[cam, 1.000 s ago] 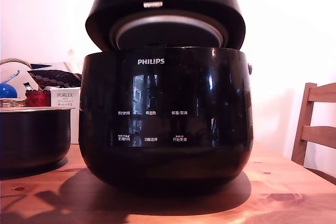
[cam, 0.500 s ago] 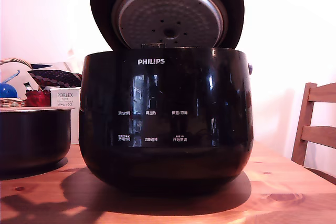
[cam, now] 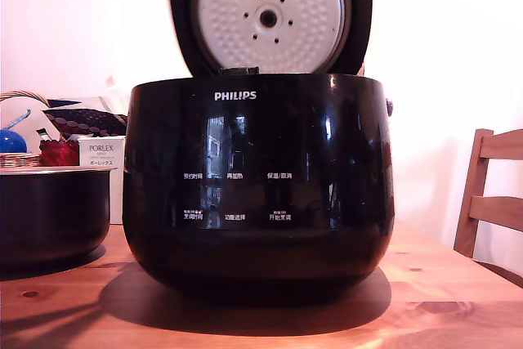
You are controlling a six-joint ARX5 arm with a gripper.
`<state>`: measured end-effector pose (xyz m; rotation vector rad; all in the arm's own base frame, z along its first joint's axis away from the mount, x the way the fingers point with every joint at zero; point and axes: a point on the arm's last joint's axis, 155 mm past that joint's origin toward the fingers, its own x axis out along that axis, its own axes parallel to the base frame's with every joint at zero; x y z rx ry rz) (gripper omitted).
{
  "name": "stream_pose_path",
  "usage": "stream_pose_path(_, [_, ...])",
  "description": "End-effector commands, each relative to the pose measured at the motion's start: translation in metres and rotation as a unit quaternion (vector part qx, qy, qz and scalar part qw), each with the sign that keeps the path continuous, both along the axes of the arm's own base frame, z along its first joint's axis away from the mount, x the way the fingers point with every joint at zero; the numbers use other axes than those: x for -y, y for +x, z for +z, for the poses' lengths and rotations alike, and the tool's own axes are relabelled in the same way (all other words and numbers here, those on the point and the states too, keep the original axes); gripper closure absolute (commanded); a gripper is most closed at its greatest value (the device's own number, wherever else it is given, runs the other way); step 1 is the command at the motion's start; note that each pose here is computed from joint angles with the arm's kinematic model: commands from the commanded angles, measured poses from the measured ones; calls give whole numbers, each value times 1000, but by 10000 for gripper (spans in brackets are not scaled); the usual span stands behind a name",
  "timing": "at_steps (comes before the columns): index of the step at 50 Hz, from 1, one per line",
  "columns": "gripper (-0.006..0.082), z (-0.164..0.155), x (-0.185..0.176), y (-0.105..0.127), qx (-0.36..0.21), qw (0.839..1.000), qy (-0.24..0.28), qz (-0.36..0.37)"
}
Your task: Open the rice cooker by pressing the large metal button on the top of its lid with medium force
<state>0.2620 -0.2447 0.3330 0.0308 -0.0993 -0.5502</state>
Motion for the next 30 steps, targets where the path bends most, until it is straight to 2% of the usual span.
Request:
stream_pose_path(1, [788, -10, -10, 2, -1, 1000, 19, 12])
stream_pose_path(30, [788, -19, -108, 19, -26, 990, 73, 117])
